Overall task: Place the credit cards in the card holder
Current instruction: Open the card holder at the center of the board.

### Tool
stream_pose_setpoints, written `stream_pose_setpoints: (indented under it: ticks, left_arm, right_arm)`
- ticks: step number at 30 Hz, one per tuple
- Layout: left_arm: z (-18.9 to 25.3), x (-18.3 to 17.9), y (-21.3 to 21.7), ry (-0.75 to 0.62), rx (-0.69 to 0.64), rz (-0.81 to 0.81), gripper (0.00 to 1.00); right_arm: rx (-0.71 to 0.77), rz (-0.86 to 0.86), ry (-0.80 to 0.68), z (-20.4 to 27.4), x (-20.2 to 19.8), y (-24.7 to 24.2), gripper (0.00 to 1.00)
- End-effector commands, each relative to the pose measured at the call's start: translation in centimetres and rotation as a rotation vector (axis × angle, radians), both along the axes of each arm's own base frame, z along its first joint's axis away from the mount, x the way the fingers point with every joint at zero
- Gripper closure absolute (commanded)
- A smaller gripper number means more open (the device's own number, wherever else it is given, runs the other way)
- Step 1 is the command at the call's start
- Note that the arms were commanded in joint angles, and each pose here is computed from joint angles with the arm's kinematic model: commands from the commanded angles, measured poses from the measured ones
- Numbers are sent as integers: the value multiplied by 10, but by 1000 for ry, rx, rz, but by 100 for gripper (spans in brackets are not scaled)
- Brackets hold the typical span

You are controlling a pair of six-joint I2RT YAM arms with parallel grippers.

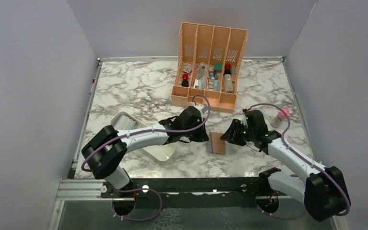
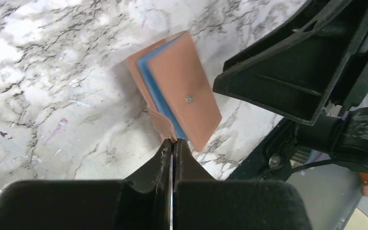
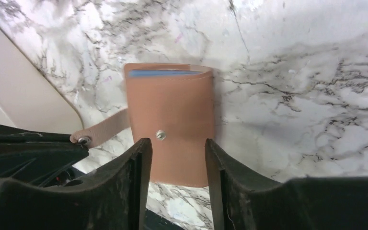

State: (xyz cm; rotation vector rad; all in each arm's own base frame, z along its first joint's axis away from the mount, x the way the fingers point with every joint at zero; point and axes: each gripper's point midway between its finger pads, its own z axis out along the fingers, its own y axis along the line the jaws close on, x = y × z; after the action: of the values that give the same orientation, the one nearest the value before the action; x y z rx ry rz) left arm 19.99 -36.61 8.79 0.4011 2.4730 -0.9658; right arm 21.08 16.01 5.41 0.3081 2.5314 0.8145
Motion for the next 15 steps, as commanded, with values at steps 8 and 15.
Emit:
stream_pose_setpoints:
  ticks: [8,15]
  left_arm:
    - [80,-12,-26,-28,-269,-63,100]
    - [72,-10,-25,-24,-245,-54,100]
  right_arm:
    - [-18,130,-157,56,5,5,30]
    - [-68,115,-119,37,8,-1,30]
